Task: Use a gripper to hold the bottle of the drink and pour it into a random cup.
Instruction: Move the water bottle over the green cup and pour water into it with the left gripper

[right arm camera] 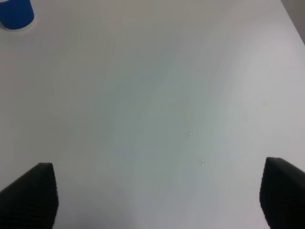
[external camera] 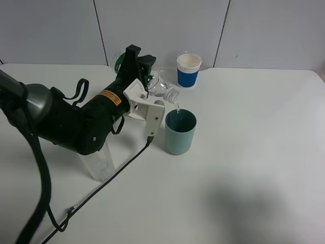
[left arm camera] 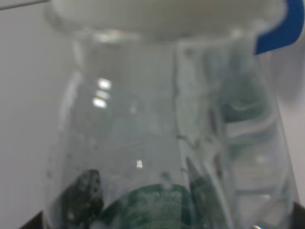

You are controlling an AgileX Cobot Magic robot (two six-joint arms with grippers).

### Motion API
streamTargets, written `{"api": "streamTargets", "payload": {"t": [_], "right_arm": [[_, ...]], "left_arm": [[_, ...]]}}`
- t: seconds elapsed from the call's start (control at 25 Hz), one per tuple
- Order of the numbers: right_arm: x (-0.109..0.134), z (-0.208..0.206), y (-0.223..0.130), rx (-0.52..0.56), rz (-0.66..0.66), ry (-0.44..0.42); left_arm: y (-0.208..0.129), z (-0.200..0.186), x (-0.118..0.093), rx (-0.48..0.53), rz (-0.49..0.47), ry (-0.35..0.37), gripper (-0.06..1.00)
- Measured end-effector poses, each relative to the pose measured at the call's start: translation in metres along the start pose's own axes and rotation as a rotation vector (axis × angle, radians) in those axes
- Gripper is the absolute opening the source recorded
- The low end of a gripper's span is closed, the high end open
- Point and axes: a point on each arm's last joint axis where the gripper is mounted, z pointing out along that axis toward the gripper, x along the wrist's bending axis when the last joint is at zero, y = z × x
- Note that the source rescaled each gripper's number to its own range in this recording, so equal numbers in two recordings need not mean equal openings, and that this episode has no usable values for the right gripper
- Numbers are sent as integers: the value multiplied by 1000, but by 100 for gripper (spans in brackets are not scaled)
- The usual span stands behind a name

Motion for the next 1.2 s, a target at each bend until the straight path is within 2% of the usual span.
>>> {"api": "streamTargets", "payload": {"t": [1.2], "right_arm": [[0,0,0,0,0,0]], "left_arm": [[0,0,0,0,51,1,6]]}}
